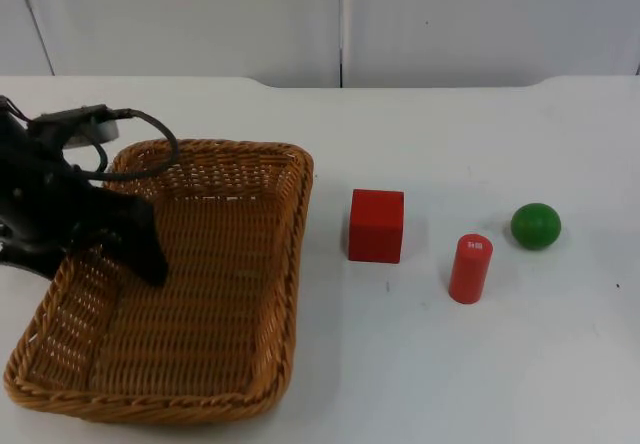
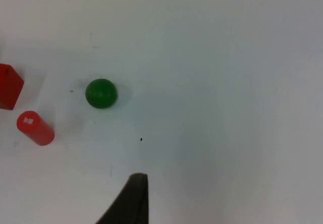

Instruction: Pick up the basket with the left hand and place the object to the left of the red cylinder into the basket with the right hand.

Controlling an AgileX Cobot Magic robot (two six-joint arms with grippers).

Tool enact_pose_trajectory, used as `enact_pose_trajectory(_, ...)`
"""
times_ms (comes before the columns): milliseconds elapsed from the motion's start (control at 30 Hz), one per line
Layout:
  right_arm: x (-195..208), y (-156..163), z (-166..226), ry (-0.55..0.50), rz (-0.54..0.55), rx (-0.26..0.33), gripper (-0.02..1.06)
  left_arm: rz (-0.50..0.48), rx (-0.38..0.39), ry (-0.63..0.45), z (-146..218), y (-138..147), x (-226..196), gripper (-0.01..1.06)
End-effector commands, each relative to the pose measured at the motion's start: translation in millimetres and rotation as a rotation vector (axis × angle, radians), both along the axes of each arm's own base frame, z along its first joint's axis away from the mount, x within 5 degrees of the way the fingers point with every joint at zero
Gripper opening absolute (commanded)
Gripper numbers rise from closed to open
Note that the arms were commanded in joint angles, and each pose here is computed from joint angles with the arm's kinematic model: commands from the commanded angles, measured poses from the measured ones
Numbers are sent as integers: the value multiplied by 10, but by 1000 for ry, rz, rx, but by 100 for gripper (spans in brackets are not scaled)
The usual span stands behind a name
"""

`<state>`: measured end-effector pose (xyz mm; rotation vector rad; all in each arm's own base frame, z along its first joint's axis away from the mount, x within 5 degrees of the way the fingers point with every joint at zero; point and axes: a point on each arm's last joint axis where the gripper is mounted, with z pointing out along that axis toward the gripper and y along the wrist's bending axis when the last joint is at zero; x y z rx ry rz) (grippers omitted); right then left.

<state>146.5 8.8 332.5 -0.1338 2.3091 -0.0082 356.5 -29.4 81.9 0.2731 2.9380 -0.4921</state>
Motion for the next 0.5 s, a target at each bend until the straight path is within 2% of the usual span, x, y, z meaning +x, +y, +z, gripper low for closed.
enact_pose_trajectory(0, -6, -2, 14, -7, 3, -6, 105, 17, 11, -2, -10, 4, 12, 80)
enact_pose_trajectory(100, -9, -2, 11, -3, 3, -6, 105, 23, 9, -2, -10, 4, 13, 59)
enact_pose_trajectory(133, -9, -2, 11, -3, 3, -6, 105, 23, 9, -2, -10, 4, 13, 59)
enact_pose_trajectory(300, -8, -3, 11, -3, 3, -8, 105, 25, 9, -4, -10, 4, 16, 26)
enact_pose_trajectory(333, -8, -3, 11, -3, 3, -8, 105, 25, 9, -4, -10, 4, 16, 26)
enact_pose_trajectory(467, -11, -3, 9, 0, 3, -8, 105, 51, -4, 8, -7, -5, 14, 0)
